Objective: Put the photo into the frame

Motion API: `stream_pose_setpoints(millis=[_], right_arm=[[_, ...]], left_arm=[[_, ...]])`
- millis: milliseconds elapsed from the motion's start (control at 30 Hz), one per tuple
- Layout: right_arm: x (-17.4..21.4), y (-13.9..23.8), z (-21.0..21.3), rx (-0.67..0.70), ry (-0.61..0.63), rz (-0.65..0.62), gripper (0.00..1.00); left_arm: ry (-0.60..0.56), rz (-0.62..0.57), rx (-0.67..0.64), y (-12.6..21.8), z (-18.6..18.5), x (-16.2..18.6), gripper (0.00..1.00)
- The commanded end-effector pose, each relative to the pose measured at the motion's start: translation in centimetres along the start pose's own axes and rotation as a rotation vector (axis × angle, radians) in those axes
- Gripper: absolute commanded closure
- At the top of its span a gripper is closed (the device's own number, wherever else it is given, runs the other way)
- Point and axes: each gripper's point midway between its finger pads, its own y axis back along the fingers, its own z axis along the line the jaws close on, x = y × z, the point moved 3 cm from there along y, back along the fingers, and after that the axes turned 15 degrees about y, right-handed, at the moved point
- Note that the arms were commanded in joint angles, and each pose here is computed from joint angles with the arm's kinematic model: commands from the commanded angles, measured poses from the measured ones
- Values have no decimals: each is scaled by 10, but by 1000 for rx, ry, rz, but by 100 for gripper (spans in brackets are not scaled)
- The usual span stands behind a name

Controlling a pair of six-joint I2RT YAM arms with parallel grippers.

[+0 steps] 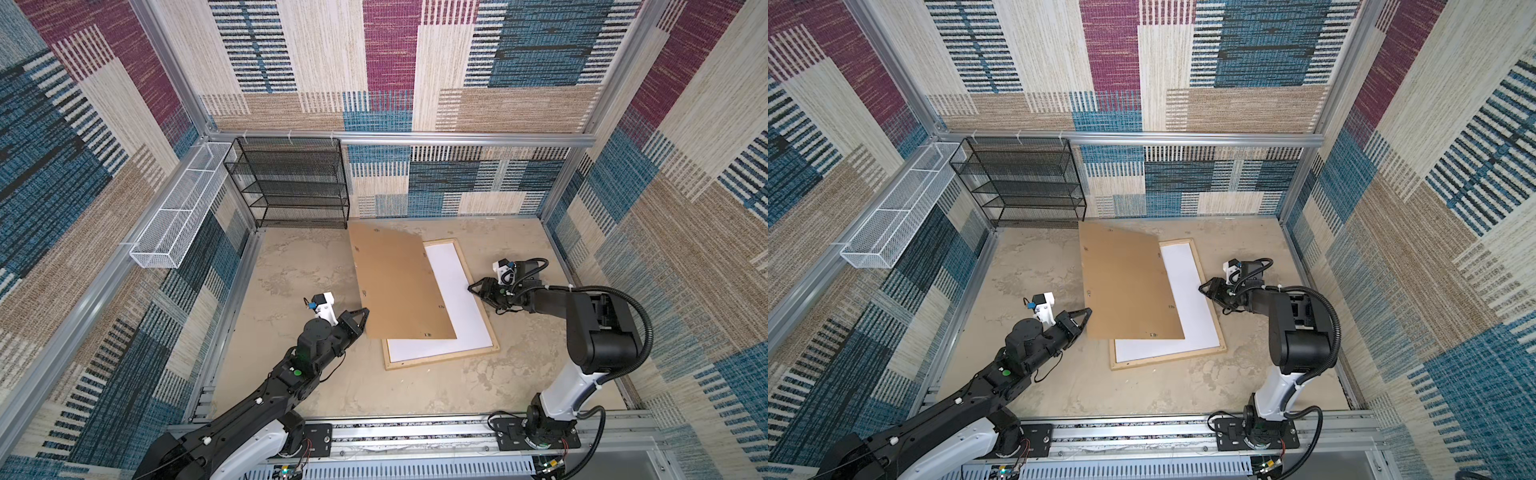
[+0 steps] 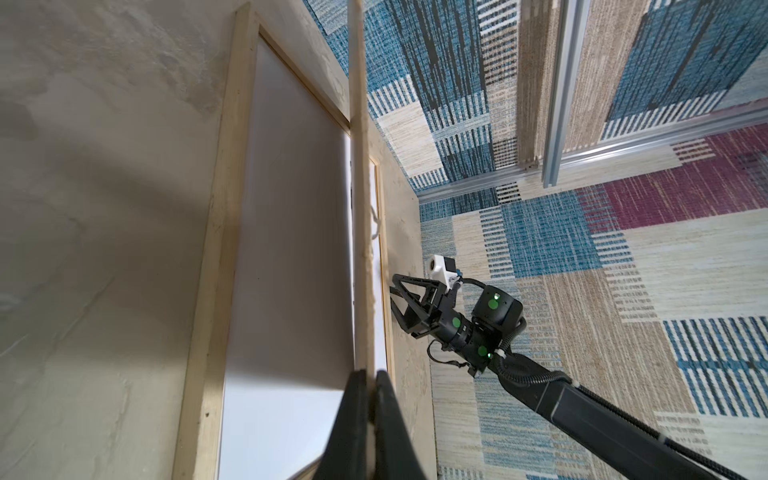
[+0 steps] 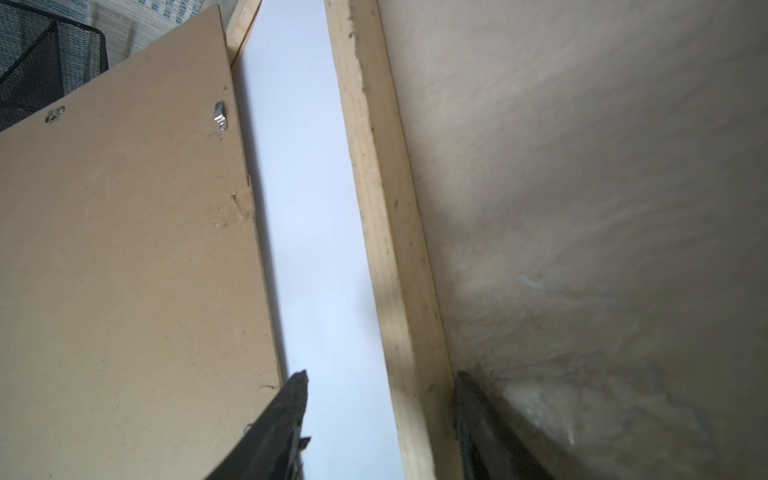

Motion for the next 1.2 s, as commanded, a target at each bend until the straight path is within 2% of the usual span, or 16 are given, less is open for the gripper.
stream_pose_setpoints(millis=[0,567,1167], right_arm=[[-5,-2,4,-22,9,-20,42],[-1,-7,10,-39,9,-13,42],[7,-7,12,-53,-11,-15,42]], left_arm=[[20,-17,80,0,-18,0,100],[58,34,109,-7,-22,22,100],[39,51,128,-7,-30,36,100]])
